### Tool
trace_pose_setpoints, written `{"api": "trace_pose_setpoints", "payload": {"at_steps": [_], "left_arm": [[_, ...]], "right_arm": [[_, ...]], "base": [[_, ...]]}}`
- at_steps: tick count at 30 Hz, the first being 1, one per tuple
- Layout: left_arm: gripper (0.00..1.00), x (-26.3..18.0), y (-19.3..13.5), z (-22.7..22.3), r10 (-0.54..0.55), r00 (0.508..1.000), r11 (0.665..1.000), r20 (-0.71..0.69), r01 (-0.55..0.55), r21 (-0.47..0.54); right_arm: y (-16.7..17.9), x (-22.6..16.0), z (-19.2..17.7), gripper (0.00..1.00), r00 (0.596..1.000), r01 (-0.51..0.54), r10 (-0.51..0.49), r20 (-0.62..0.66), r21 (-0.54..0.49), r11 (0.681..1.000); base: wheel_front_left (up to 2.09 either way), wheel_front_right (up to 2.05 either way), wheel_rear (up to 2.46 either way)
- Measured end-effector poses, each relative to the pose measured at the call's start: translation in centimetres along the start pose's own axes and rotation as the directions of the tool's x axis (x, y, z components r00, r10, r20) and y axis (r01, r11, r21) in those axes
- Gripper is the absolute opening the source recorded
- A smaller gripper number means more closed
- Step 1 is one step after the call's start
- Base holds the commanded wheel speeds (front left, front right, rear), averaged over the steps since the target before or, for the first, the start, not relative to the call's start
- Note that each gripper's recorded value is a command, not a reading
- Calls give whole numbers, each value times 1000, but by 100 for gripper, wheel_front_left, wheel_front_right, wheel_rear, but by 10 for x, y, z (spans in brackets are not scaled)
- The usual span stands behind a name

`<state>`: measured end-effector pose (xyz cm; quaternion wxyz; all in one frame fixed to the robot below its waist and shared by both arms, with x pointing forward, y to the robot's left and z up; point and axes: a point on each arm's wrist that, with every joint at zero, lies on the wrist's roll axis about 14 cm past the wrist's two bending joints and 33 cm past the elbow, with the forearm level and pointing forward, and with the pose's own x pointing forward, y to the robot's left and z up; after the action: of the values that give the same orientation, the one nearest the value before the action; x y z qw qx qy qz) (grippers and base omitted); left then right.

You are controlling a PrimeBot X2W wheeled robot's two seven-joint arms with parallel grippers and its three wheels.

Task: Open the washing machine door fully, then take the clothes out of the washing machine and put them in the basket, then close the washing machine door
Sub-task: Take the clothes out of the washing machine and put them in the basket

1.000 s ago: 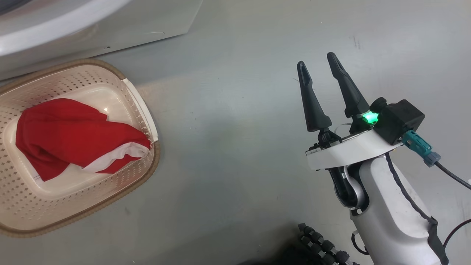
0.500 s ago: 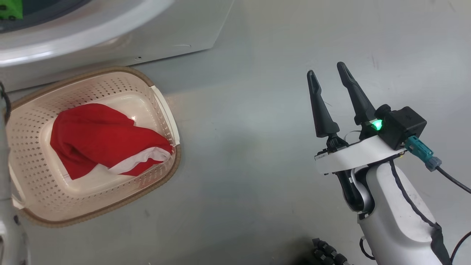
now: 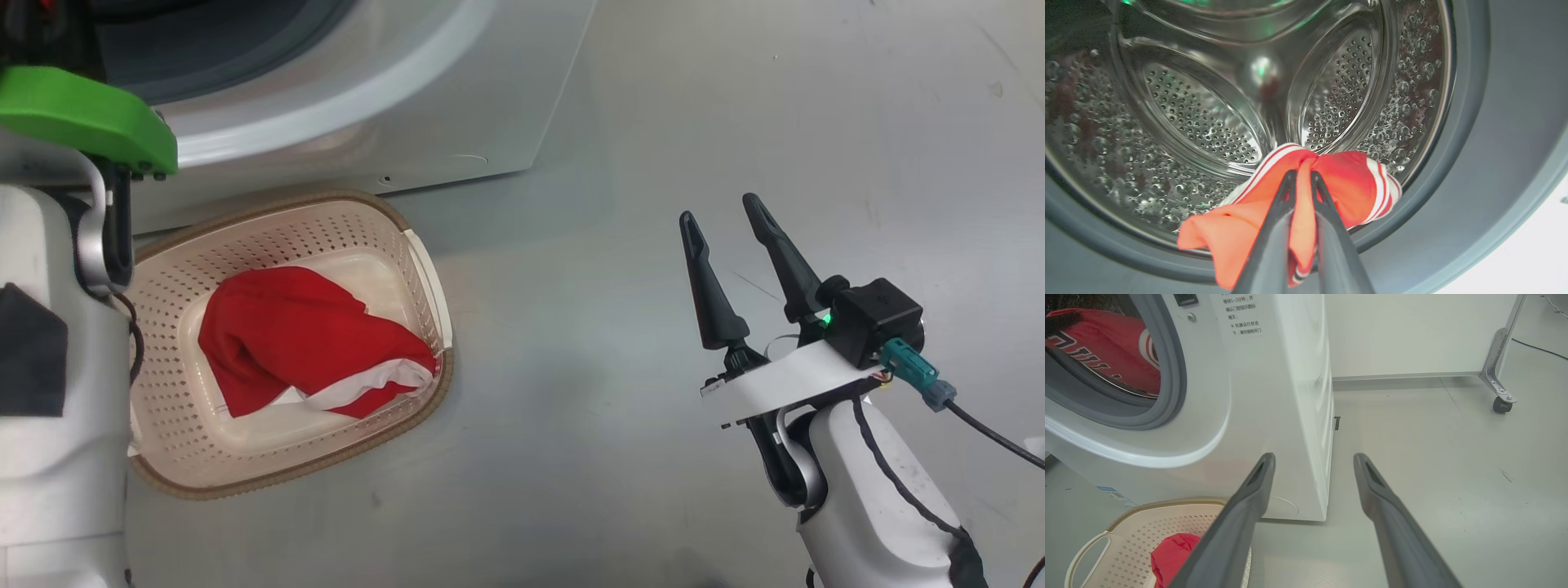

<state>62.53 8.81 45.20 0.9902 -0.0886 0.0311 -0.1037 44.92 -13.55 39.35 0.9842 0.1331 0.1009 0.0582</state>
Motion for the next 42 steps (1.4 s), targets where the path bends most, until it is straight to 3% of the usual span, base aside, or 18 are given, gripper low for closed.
{"api": "trace_pose_setpoints", "payload": {"at_steps": [15,32,37,42], "left_arm": [[0,-64,-8,81,9,970,1000,242,-14,17],[0,-124,-33,187,-35,858,998,512,3,64],[0,-138,-36,196,-39,839,997,542,-4,79],[0,-146,-35,177,-31,865,998,500,-4,67]], "right_arm": [[30,-27,13,100,997,-69,69,21,-7,998],[49,-52,36,100,990,-111,112,85,-14,994],[53,-55,37,100,989,-121,122,86,-13,993],[53,-53,38,100,988,-121,122,93,-11,993]], "base": [[0,0,0],[0,0,0],[0,0,0],[0,0,0]]}}
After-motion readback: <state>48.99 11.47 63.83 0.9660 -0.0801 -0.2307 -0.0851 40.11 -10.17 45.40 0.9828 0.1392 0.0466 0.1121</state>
